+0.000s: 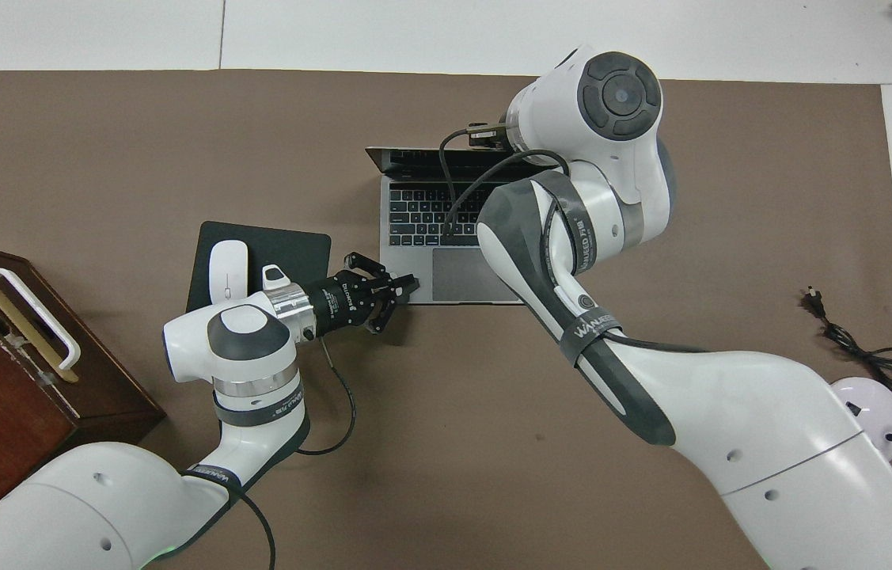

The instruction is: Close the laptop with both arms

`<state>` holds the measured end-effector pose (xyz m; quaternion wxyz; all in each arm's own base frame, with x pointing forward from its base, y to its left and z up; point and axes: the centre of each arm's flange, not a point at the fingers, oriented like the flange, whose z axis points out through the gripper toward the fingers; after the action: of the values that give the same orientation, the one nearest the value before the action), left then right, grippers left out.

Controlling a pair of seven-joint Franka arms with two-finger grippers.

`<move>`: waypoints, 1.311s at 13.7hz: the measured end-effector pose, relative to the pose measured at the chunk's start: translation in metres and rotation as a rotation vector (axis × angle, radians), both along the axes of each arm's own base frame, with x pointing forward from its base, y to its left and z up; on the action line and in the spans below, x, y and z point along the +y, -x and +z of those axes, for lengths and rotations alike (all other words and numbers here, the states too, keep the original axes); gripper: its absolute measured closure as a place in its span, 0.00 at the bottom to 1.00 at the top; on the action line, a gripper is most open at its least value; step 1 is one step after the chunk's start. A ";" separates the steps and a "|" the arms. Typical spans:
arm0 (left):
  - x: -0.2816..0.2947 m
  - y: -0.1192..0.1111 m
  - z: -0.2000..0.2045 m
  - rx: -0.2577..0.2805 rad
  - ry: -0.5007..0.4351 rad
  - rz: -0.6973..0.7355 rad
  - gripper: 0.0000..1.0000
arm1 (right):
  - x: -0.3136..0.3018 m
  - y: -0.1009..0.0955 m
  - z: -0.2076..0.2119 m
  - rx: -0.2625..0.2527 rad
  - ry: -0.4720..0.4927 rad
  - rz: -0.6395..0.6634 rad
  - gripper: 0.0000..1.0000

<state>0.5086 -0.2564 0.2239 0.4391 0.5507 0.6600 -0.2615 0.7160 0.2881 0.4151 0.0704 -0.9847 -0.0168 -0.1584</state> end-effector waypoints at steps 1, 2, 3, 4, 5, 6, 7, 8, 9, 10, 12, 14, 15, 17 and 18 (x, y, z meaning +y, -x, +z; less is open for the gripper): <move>0.000 0.000 0.000 0.000 0.001 0.000 0.99 | 0.000 0.000 0.000 0.000 0.000 0.000 0.99; 0.000 0.000 0.000 -0.001 0.001 -0.001 0.99 | 0.000 0.000 0.000 0.000 0.000 0.000 0.99; 0.000 0.000 -0.001 -0.002 0.002 -0.002 0.99 | 0.000 0.000 0.000 0.001 0.000 0.000 0.99; 0.001 0.000 -0.001 -0.002 0.004 -0.002 0.99 | 0.000 0.000 -0.001 0.005 0.002 0.000 0.99; 0.001 0.000 -0.001 -0.001 0.006 -0.001 0.99 | 0.000 0.001 -0.003 0.014 0.005 -0.001 0.99; 0.001 0.000 -0.001 0.001 0.009 0.004 0.99 | -0.001 0.002 -0.006 0.025 0.007 -0.006 0.99; 0.001 0.001 -0.002 0.003 0.012 0.008 0.99 | -0.001 0.003 -0.009 0.033 0.006 -0.018 0.99; 0.001 0.001 -0.002 0.003 0.014 0.009 0.99 | -0.001 0.003 -0.012 0.040 0.006 -0.025 0.99; 0.001 0.001 -0.002 0.004 0.015 0.009 0.99 | -0.001 0.004 -0.015 0.049 0.007 -0.032 0.99; 0.001 0.001 -0.002 0.004 0.015 0.010 0.99 | -0.001 0.006 -0.018 0.064 0.009 -0.039 0.99; 0.001 0.001 -0.003 -0.007 0.013 0.005 0.99 | 0.001 0.008 -0.021 0.093 -0.007 -0.050 0.99; 0.001 0.002 -0.003 -0.014 0.013 0.004 0.99 | 0.001 0.009 -0.022 0.110 -0.012 -0.060 0.99; 0.001 0.002 -0.003 -0.014 0.014 0.004 0.99 | 0.001 0.011 -0.023 0.120 -0.011 -0.066 0.99; 0.001 0.002 -0.003 -0.015 0.014 0.005 0.99 | 0.002 0.012 -0.024 0.133 -0.007 -0.071 0.99; 0.001 0.002 -0.003 -0.014 0.014 0.005 0.99 | 0.003 0.013 -0.026 0.143 -0.003 -0.071 0.99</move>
<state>0.5063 -0.2550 0.2205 0.4484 0.5477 0.6563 -0.2612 0.7027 0.2908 0.3895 0.0675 -0.9934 0.0234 -0.0902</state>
